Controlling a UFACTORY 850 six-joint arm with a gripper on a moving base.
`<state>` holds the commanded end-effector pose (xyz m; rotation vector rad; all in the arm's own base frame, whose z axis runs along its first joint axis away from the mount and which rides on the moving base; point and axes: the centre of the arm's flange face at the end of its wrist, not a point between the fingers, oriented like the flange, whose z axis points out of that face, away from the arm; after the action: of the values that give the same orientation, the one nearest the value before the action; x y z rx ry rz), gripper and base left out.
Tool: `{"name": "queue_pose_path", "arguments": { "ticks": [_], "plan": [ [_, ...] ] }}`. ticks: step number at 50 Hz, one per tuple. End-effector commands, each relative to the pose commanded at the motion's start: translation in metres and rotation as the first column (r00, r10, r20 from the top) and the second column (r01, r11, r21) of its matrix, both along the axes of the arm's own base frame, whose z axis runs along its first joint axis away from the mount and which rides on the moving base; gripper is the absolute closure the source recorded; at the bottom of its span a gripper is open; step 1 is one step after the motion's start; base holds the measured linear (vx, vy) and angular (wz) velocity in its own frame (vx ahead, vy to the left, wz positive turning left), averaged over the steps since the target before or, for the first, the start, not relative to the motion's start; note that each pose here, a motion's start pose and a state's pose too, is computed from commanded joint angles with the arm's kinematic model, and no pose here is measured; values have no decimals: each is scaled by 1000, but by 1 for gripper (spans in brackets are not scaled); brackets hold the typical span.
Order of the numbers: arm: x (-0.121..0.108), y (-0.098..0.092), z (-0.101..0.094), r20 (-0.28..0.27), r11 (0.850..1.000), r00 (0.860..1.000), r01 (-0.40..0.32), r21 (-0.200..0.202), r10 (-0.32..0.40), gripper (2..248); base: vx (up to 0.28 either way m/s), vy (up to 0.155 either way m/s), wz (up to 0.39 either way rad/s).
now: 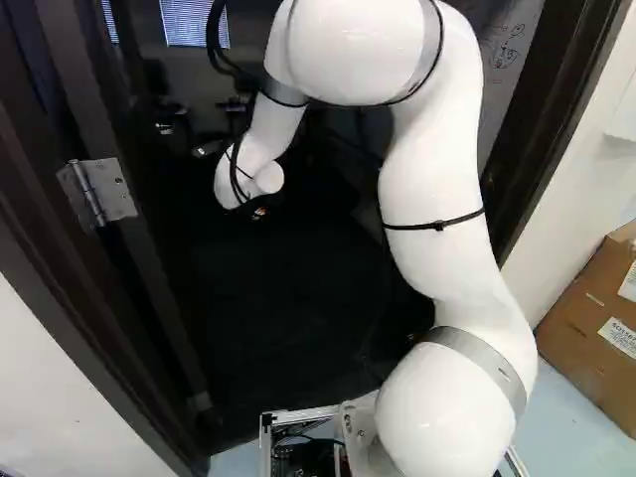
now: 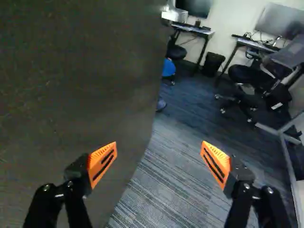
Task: Open the door and move inside
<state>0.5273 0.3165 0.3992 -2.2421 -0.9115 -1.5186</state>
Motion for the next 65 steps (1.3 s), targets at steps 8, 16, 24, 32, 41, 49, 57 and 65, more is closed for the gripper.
{"name": "queue_pose_path", "arguments": {
  "ticks": [8, 16, 24, 32, 41, 49, 57, 65],
  "plan": [
    [-10, -13, 2, -18, 999, 999, 39, 12, -38, 3, 0, 0, 0],
    [-20, -25, 4, -37, 997, 996, 78, 25, -77, 3, 0, 0, 0],
    [-30, -38, 5, -55, 992, 992, 118, 36, -116, 3, 0, 0, 0],
    [-40, -50, 7, -72, 986, 985, 158, 48, -154, 3, 0, 0, 0],
    [-51, -65, 8, -92, 977, 975, 206, 60, -200, 3, 0, 0, 0],
    [-62, -80, 9, -110, 965, 964, 252, 71, -243, 3, 0, 0, 0],
    [-71, -95, 10, -126, 951, 950, 298, 82, -287, 3, 0, 0, 0],
    [-79, -110, 11, -138, 935, 934, 342, 93, -328, 3, 0, 0, 0]
  ]
}}
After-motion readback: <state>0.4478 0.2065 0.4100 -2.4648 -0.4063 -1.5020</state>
